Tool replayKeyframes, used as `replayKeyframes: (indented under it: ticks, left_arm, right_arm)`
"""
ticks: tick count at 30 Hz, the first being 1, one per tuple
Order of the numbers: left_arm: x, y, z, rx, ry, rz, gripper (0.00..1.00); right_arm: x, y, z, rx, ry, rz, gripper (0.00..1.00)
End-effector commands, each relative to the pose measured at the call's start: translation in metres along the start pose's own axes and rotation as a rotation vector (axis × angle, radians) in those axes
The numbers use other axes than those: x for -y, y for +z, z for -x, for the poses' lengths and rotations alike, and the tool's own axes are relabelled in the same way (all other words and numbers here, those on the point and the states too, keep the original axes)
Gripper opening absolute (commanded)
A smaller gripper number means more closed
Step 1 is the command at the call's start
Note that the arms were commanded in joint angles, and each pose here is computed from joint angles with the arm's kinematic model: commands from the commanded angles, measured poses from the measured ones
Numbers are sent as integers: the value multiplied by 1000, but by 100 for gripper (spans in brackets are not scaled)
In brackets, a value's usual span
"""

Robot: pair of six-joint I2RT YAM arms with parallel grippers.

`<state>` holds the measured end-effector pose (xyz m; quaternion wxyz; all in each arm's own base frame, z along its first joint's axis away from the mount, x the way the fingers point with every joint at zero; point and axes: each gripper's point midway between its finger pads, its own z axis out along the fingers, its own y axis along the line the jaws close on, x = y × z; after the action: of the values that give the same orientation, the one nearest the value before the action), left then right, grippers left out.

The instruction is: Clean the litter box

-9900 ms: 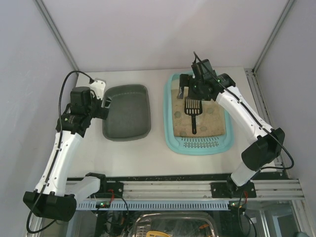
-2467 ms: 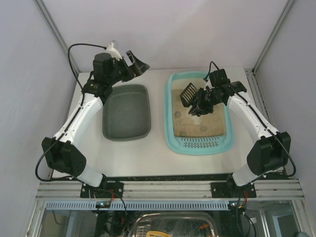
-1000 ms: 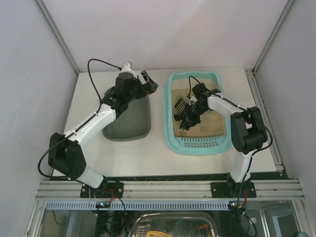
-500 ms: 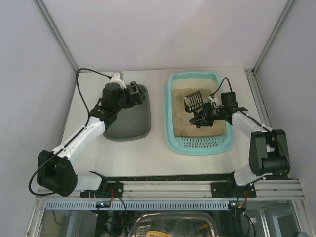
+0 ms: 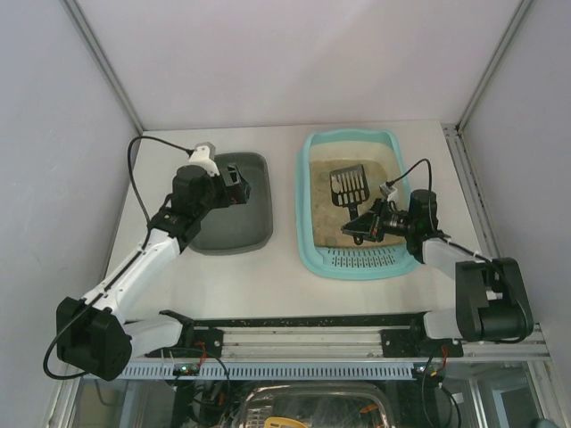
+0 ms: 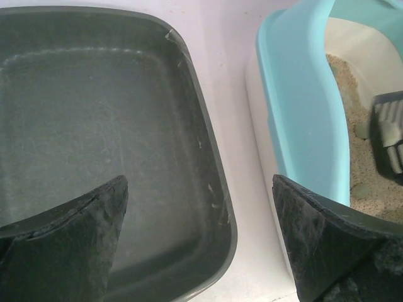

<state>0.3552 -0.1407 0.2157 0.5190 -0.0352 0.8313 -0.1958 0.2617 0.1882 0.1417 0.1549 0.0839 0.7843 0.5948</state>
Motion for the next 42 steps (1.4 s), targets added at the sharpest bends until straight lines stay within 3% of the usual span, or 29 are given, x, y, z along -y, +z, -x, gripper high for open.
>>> replayKeyframes:
  ticks: [1,5,14,18,23,26,30,35,39,42]
  left_arm:
    - [-7,-4,7,35,46,13,100]
    - [-7,-4,8,37,40,12,100]
    - [-10,-4,5,33,54,14,100]
    - [-9,-4,5,34,53,11,100]
    - [-11,-3,7,38,65,19,100]
    - [-12,-3,6,36,66,24,100]
    - [-13,-3,6,34,69,28,100]
    - [-15,-2,3,27,68,30,100]
    - [-19,-2,4,26,72,41,100]
    - [-20,-1,1,16,73,39,100]
  right_arm:
    - [-41,-10,6,97,-263,180,0]
    - [-40,-17,6,213,-298,201,0]
    - [-44,-22,12,224,-220,254,0]
    - [-39,-10,9,99,-140,262,0]
    - [-39,-12,30,168,-64,286,0]
    - [-42,-2,20,58,-39,304,0]
    - [-44,-20,46,182,24,338,0]
    - [-45,-14,39,108,26,339,0]
    - [-48,-16,46,170,22,346,0]
    - [-57,7,21,-29,-7,337,0]
